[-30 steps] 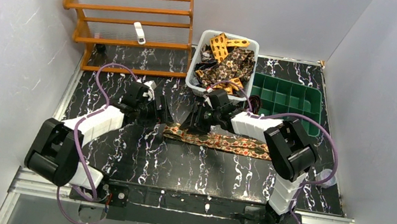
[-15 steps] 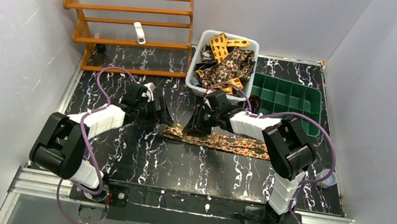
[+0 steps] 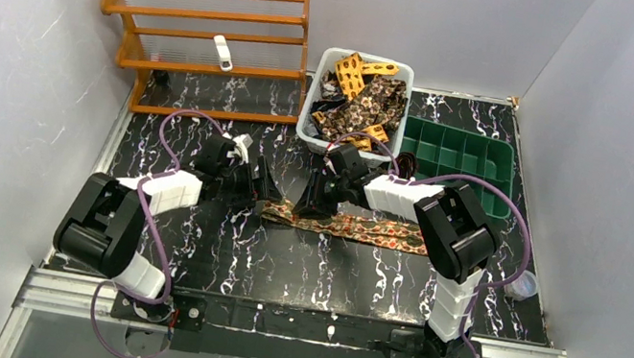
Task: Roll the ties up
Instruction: Roll the tie at the center of the board.
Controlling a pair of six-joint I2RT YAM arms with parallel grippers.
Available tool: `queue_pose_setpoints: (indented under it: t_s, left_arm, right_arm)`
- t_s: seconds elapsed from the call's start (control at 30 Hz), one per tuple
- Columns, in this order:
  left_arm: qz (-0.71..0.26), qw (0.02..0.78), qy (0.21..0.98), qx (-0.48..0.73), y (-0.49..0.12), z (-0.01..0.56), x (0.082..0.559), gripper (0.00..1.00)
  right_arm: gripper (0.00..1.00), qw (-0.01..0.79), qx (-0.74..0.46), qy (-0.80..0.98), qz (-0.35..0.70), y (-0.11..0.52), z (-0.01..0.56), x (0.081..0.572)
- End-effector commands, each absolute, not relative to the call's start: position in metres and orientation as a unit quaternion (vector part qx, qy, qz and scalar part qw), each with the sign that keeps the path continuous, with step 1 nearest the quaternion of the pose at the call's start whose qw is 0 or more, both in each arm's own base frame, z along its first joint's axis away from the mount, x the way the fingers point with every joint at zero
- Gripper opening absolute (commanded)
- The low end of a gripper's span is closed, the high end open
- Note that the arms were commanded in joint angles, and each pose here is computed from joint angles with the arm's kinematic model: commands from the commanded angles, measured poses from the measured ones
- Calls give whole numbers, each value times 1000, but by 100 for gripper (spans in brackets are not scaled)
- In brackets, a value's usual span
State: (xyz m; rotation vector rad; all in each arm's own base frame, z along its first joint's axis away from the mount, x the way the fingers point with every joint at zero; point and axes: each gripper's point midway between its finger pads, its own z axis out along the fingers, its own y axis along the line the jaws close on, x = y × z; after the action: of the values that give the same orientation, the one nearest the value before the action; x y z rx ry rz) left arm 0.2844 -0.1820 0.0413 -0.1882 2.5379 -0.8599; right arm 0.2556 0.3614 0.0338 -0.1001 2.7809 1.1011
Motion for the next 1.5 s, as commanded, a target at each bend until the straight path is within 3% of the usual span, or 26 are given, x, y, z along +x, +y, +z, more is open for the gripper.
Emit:
queue_pose_setpoints:
  t_s: [0.0, 0.17, 0.33, 0.53, 1.03, 1.3, 1.47]
  left_arm:
    - [-350, 204, 913, -44, -194, 34, 277, 82]
    - [-347, 181, 920, -40, -191, 23, 263, 71]
    - [-343, 170, 923, -29, -188, 20, 257, 69]
    - [-364, 140, 920, -19, -192, 19, 255, 59]
    - [-398, 120, 909, 8, -203, 26, 256, 50]
    - [-399, 121, 909, 9, -204, 19, 262, 49]
    - [-393, 130, 910, 3, -203, 19, 265, 62]
  right_arm:
    - [37, 68, -40, 929, 362, 360, 31, 259]
    - [36, 61, -36, 932, 356, 358, 25, 256]
    - [35, 53, -33, 934, 352, 356, 20, 254]
    - [32, 48, -27, 939, 339, 353, 15, 254]
    - [31, 41, -27, 938, 342, 355, 13, 252]
    - [31, 39, -30, 937, 347, 356, 14, 252]
    - [31, 38, -31, 937, 346, 356, 14, 251]
